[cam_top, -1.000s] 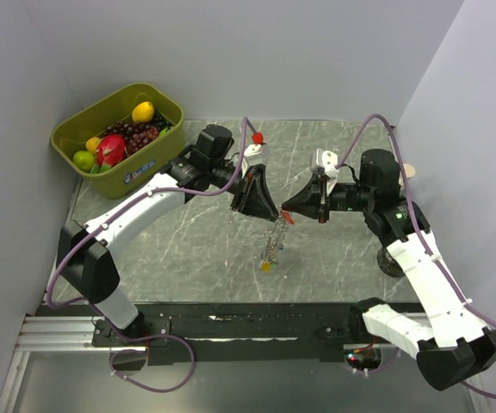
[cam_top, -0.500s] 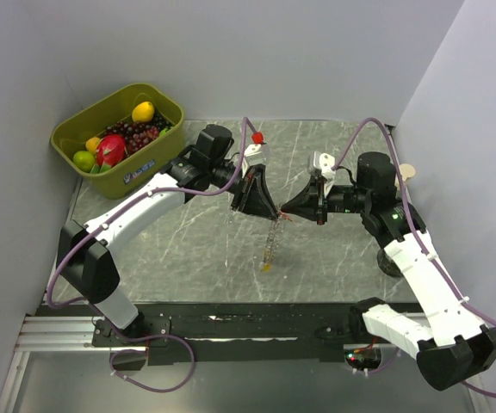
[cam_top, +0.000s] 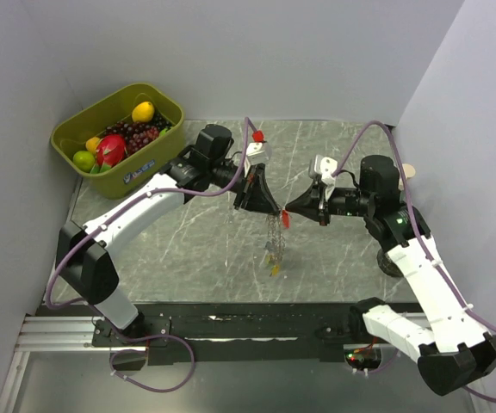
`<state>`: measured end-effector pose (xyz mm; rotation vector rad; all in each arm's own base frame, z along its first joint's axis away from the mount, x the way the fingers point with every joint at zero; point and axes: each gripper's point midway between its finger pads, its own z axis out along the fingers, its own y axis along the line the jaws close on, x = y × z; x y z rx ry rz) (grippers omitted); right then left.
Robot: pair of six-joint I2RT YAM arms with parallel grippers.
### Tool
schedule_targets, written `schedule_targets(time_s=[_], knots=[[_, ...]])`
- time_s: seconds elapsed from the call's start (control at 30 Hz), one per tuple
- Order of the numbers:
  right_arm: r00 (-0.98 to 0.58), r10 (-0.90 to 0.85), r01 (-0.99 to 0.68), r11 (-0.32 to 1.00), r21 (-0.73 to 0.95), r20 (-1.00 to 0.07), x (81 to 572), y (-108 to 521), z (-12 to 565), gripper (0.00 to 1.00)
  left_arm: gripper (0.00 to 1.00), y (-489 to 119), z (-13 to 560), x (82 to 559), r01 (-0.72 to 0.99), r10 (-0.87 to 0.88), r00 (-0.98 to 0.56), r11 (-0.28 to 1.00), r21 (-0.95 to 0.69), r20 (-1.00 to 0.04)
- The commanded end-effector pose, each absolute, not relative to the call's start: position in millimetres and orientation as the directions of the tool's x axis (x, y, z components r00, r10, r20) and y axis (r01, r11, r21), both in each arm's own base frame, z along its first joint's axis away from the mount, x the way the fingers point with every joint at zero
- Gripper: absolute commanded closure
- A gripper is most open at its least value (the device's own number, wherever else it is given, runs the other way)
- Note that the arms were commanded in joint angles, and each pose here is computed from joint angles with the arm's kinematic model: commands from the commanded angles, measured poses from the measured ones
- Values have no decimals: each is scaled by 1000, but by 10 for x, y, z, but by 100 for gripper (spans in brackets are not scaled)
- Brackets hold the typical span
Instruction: Remove the keys from the keyring
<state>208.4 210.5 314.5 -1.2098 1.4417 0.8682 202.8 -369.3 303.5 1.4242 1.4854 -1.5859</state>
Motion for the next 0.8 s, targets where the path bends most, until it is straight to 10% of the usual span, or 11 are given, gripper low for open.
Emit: schedule_targets(time_s=[0.0,0.77], knots=[[194,-271,-924,271,-268,-943,2108,1988,3446,100,99,-3635,3267,2036,936,223,-242,-201,-287,-944],[201,-310,-946,185,-266,-929,1981,1995,3100,100,99,-3591,3420,2044,948,209,-210,-194,-251,-955]])
